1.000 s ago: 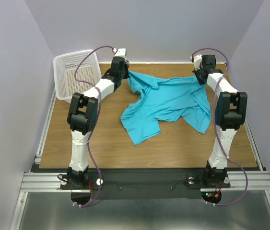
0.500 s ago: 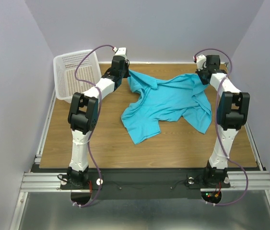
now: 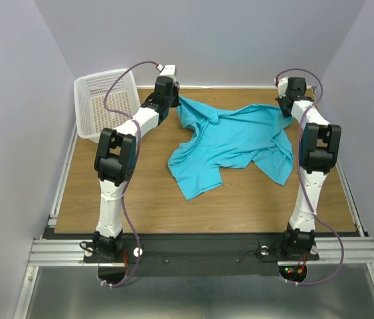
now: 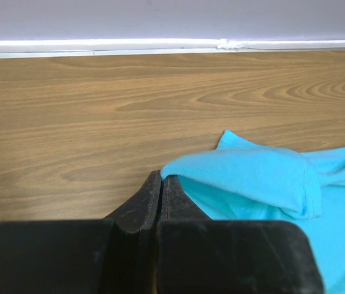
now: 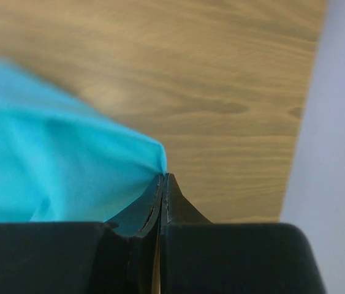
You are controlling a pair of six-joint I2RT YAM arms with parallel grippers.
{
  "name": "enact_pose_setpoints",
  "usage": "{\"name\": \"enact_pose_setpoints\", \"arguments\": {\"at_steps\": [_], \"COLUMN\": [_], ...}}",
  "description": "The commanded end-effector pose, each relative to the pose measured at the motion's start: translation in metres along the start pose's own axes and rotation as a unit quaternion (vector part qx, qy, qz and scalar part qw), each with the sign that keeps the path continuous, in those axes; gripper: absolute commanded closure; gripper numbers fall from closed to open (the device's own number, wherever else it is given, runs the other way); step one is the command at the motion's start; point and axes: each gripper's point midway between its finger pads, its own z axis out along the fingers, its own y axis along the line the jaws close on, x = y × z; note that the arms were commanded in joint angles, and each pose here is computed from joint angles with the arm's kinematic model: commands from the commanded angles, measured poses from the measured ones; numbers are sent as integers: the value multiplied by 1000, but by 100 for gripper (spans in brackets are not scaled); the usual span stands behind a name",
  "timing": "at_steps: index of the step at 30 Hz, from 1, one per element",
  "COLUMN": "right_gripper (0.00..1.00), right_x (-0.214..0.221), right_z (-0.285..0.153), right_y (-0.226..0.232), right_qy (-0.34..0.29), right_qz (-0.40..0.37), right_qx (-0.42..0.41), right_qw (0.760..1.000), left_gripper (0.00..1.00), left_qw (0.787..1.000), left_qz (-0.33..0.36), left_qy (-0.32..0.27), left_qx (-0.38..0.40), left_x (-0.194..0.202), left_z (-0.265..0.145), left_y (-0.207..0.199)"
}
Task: Fold and stack the t-shirts
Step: Flatten the tshirt out
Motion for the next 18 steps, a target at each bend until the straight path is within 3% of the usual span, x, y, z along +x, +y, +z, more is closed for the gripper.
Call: {"name": "enact_pose_setpoints", "arguments": {"at_steps": [1,3,4,5,7,10,13,14,16,17,18], "right_gripper": [97,84,58,45,29,25,20,17,13,12,11], "right_x": [-37,-48,-54,-62,-69,-70,-65,-76,-51,-64,-32], "right_z": [2,6,5,5,6,-12,-34,-64,-78,-117,-117], "right_y": [-55,-67,-71,-72,-73,-74,-66,-72,-33,-23,4], "right_qy": [-43,-63,-74,-90,-102,-106,-112,-134,-131,-174,-151], "right_qz": [41,52,56,63,62,68,56,52,4,-21,-35], "right_qx": [104,135,143,144,140,137,109,104,18,-27,-70], "right_qw": [993,987,985,983,983,983,986,984,991,984,985], "left_gripper": [100,100,100,100,100,97,79,65,54,48,45], "left_qw": [999,999,998,998,998,995,988,986,979,976,974], "left_qz": [-3,-5,-6,-7,-7,-6,-9,-10,-7,-5,-5], "left_qy": [-46,-49,-49,-50,-54,-67,-98,-106,-127,-137,-138], "left_qx": [18,24,26,30,43,78,116,127,159,171,179], "left_x": [-40,-44,-44,-46,-51,-66,-94,-102,-125,-135,-139], "left_z": [-1,-2,-3,-3,-5,-14,-31,-37,-56,-64,-69], "left_y": [-8,-11,-11,-13,-19,-33,-50,-55,-68,-73,-77]}}
